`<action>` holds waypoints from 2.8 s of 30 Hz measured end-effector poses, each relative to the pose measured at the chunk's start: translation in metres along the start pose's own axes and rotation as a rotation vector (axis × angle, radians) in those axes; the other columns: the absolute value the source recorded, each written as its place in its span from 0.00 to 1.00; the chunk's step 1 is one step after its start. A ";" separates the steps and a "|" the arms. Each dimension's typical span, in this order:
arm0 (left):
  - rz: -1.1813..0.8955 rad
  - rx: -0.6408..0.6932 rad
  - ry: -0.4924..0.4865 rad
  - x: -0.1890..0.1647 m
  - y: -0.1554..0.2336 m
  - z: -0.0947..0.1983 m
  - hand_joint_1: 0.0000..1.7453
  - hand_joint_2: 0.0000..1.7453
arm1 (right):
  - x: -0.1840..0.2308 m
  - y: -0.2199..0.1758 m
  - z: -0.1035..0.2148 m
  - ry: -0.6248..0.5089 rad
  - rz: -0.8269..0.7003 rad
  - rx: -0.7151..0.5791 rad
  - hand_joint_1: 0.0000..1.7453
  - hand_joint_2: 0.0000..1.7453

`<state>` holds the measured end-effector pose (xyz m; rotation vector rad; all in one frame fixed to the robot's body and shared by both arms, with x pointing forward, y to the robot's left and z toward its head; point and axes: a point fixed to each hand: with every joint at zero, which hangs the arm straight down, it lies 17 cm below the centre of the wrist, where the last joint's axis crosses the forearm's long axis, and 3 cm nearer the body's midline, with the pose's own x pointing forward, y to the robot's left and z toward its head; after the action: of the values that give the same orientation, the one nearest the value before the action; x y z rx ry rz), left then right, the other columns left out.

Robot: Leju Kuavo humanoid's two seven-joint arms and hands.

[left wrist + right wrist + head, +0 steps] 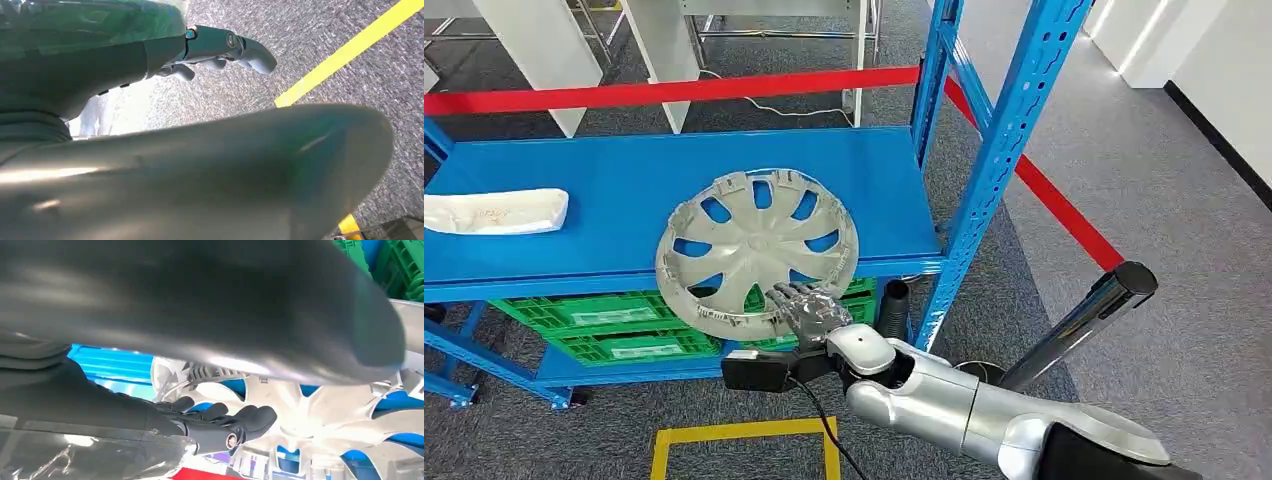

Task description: Take the parts from the cabinet and place them on the table.

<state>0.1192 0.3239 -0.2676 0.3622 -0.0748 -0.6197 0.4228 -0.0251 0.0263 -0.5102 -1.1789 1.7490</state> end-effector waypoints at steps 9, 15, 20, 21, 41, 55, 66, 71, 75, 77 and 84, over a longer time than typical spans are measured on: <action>0.000 0.000 0.000 0.000 0.000 0.000 0.00 0.00 | 0.000 0.000 0.000 0.000 0.000 0.000 0.00 0.00; 0.000 0.000 0.000 0.000 0.000 0.000 0.00 0.00 | 0.000 0.000 0.000 0.000 0.000 0.000 0.00 0.00; 0.000 0.000 0.000 0.000 0.000 0.000 0.00 0.00 | 0.000 0.000 0.000 0.000 0.000 0.000 0.00 0.00; 0.000 0.000 0.000 0.000 0.000 0.000 0.00 0.00 | 0.000 0.000 0.000 0.000 0.000 0.000 0.00 0.00; 0.000 0.000 0.000 0.000 0.000 0.000 0.00 0.00 | 0.000 0.000 0.000 0.000 0.000 0.000 0.00 0.00; 0.000 0.000 0.000 0.000 0.000 0.000 0.00 0.00 | 0.000 0.000 0.000 0.000 0.000 0.000 0.00 0.00; 0.000 0.000 0.000 0.000 0.000 0.000 0.00 0.00 | 0.000 0.000 0.000 0.000 0.000 0.000 0.00 0.00; 0.000 0.000 0.000 0.000 0.000 0.000 0.00 0.00 | 0.000 0.000 0.000 0.000 0.000 0.000 0.00 0.00; 0.000 0.000 0.000 0.000 0.000 0.000 0.00 0.00 | 0.000 0.000 0.000 0.000 0.000 0.000 0.00 0.00; 0.000 0.000 0.000 0.000 0.000 0.000 0.00 0.00 | 0.000 0.000 0.000 0.000 0.000 0.000 0.00 0.00; 0.000 0.000 0.000 0.000 0.000 0.000 0.00 0.00 | 0.000 0.000 0.000 0.000 0.000 0.000 0.00 0.00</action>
<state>0.1192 0.3239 -0.2676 0.3622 -0.0748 -0.6197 0.4229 -0.0251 0.0263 -0.5103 -1.1790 1.7486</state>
